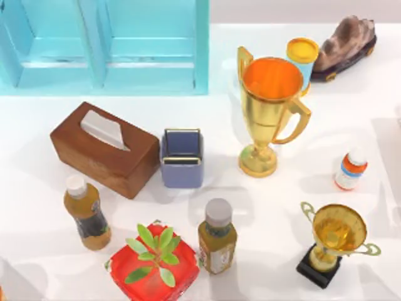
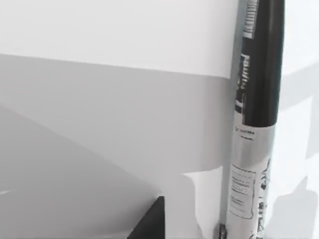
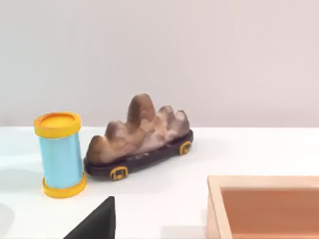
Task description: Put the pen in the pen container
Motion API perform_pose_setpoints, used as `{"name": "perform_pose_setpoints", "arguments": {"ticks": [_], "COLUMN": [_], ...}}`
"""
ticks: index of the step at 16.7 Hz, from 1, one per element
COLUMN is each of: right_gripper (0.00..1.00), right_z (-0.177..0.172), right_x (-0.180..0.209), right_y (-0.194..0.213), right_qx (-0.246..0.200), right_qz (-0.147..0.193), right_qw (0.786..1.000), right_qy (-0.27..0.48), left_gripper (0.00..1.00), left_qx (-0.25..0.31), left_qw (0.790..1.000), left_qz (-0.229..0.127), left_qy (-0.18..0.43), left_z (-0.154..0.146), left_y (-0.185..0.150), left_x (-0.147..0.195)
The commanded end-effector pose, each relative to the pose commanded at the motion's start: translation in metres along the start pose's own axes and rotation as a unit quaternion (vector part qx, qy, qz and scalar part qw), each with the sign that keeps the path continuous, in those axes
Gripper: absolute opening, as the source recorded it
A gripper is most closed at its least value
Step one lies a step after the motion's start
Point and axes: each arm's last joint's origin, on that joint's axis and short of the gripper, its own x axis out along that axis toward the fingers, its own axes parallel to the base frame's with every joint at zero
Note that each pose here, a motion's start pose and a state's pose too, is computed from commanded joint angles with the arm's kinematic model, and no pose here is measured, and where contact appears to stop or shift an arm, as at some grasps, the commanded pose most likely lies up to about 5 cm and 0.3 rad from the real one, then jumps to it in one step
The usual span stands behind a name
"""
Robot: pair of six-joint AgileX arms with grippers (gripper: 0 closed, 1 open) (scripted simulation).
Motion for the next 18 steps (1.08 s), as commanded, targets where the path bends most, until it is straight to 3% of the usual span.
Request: {"name": "perform_pose_setpoints", "arguments": {"ticks": [5,18], "right_gripper": [1.0,1.0], "right_z": [0.0,0.0], "right_x": [0.0,0.0], "right_y": [0.0,0.0], "right_qx": [0.0,0.0], "right_qz": [0.0,0.0], "right_qw": [1.0,1.0], "right_qy": [0.0,0.0], "left_gripper": [1.0,0.02], "left_qx": [0.0,0.0], "left_qw": [1.0,1.0], "left_qz": [0.001,0.001], "left_qy": [0.001,0.001], "left_z": [-0.0016,-0.0016], "left_y": [-0.0002,-0.0002], "left_x": [0.0094,0.0094]}}
